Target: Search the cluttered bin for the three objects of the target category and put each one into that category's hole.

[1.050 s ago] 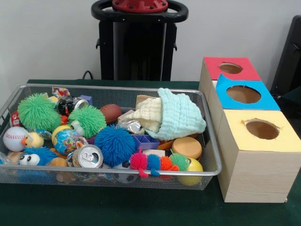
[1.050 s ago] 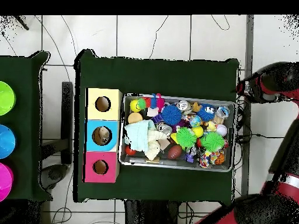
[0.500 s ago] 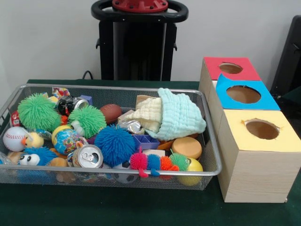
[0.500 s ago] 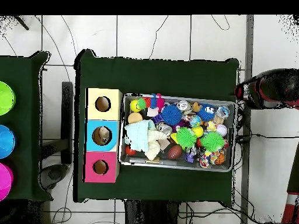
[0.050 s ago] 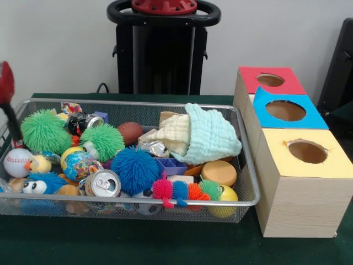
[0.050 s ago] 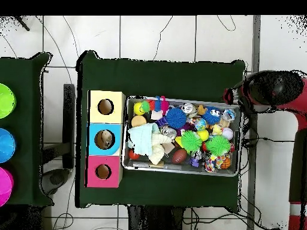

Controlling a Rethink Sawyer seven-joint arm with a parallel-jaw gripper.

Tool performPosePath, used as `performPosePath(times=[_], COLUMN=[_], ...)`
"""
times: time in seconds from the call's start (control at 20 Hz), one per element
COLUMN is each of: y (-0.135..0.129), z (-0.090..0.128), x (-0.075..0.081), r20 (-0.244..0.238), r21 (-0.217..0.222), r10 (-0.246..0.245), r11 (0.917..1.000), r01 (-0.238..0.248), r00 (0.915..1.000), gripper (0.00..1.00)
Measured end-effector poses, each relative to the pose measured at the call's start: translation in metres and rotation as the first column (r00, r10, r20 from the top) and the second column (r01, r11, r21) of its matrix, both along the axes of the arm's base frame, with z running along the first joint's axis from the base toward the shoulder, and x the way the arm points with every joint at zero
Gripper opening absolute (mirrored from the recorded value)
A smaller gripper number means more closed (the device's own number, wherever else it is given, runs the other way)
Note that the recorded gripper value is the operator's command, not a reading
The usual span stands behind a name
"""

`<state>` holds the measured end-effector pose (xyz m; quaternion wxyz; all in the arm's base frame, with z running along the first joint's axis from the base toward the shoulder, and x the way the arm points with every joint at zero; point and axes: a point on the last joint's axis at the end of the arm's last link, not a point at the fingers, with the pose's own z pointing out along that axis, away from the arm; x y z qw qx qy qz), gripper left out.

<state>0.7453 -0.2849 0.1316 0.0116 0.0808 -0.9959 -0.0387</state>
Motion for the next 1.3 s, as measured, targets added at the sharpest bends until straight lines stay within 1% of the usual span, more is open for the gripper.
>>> performPosePath(times=[0.2,0.35,0.5,0.55,0.7,0.9,1.0,1.05,1.25,1.3], y=[0.025,0.037,0.042,0.043,0.041,0.039,0.037,0.036,0.036,0.035], z=[0.003,0.005,0.005,0.005,0.002,-0.009,-0.017,-0.026,-0.039,-0.046], x=[-0.012,-0.022,-0.030,-0.030,-0.026,-0.014,-0.008,-0.003,0.000,0.002], r20=[-0.027,-0.047,-0.057,-0.054,-0.040,-0.010,0.004,0.016,0.034,0.042], r21=[0.011,0.010,0.005,0.001,-0.005,-0.006,-0.002,0.002,0.008,0.010], r10=[0.035,0.053,0.063,0.063,0.059,0.046,0.039,0.032,0.023,0.019], r11=[0.9993,0.9986,0.9980,0.9980,0.9982,0.9989,0.9992,0.9995,0.9997,0.9998], r01=[-0.035,-0.053,-0.063,-0.063,-0.060,-0.047,-0.039,-0.032,-0.023,-0.019], r00=[0.9990,0.9975,0.9964,0.9965,0.9975,0.9989,0.9992,0.9994,0.9992,0.9990], gripper=[1.00,1.00,1.00,1.00,1.00,1.00,1.00,1.00,1.00,1.00])
